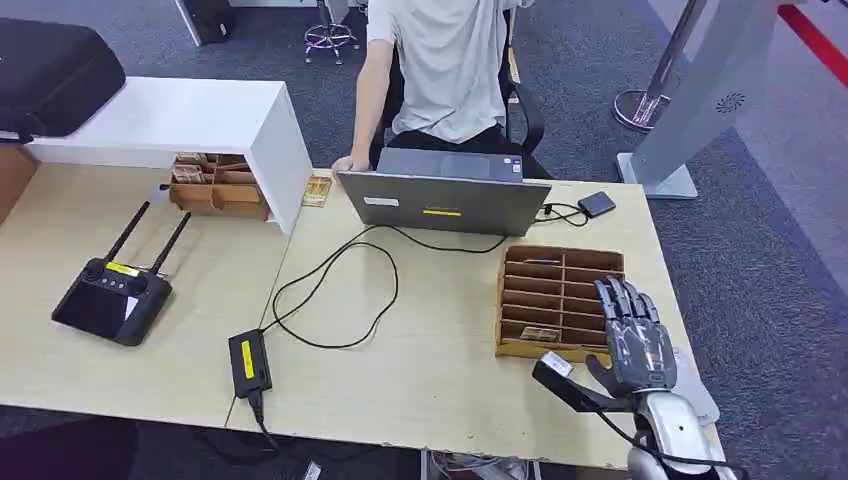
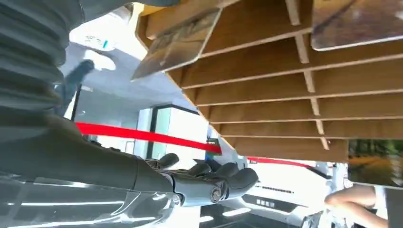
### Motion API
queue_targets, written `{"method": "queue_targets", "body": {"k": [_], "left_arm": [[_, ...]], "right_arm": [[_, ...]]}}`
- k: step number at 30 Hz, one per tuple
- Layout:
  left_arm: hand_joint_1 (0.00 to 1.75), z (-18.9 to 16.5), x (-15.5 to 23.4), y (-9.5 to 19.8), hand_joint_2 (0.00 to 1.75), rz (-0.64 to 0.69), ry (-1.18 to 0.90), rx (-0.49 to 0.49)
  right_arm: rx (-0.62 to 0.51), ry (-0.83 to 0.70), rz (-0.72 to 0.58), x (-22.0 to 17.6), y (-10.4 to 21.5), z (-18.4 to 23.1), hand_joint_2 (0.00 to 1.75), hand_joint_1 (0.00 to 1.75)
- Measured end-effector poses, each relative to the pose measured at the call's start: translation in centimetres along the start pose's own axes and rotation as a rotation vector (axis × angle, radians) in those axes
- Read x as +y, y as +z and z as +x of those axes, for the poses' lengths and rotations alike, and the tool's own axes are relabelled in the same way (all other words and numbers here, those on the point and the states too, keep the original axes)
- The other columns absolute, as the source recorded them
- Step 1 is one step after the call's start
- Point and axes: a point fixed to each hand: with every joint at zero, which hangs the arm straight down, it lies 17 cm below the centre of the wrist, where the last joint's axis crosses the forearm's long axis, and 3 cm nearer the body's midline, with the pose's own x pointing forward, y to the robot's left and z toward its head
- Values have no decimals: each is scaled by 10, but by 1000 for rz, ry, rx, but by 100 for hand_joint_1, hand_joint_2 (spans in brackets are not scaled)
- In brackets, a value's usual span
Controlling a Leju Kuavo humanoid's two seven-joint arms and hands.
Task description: Pass the card to the sensor for recognition and then transmit it.
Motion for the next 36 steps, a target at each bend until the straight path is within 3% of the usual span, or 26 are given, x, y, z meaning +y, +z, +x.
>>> {"method": "queue_targets", "body": {"k": [7,8,29,36], "left_arm": [[0,0,0,0,175,-1,0,-1],[0,0,0,0,175,-1,1,-1],[0,3,-4,0,175,-9,12,-17],[0,13,4,-1,175,31,-19,-72]], "right_arm": [[18,5,9,4,1,-8,175,3],[19,5,10,4,1,-9,175,175],[7,5,9,4,2,-8,175,175],[13,3,17,7,6,-10,175,175]]}}
